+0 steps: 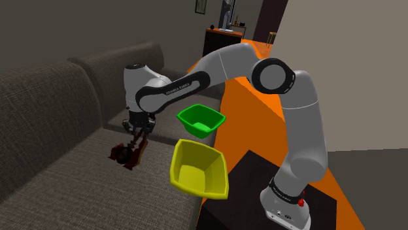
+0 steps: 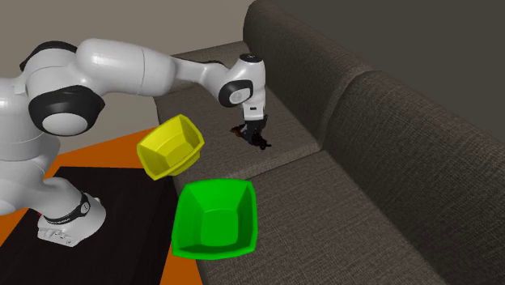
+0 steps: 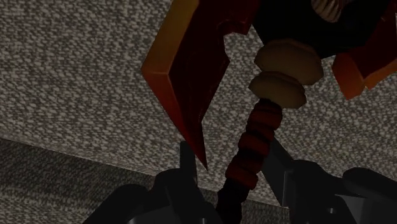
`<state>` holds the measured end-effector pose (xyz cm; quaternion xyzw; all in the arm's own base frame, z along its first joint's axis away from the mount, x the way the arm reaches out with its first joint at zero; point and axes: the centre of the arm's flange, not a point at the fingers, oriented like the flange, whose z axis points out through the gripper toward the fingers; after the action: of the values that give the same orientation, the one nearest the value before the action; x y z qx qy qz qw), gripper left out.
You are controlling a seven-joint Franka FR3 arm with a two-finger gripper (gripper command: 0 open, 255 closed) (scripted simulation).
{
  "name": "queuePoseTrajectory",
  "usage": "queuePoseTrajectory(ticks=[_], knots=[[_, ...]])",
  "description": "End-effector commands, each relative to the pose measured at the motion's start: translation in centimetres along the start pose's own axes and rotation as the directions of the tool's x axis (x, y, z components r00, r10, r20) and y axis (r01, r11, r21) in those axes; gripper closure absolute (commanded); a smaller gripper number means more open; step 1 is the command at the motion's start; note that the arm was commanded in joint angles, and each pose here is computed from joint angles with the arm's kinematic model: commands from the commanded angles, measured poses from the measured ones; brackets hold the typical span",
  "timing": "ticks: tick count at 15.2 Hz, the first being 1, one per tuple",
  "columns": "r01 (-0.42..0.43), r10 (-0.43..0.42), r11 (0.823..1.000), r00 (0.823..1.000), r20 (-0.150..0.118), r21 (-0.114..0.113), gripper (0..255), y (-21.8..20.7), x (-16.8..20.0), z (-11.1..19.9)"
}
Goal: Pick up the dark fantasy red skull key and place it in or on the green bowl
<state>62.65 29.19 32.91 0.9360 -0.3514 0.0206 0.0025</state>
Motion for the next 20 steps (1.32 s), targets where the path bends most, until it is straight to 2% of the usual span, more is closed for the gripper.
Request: queuePoseTrajectory(ticks=[1,20], knots=[[0.000,0.000,1.000,1.000,0.000,0.000,255,0.0,0.1,-1.1],[0.000,0.000,1.000,1.000,0.000,0.000,255,-0.1,0.5,-11.1]])
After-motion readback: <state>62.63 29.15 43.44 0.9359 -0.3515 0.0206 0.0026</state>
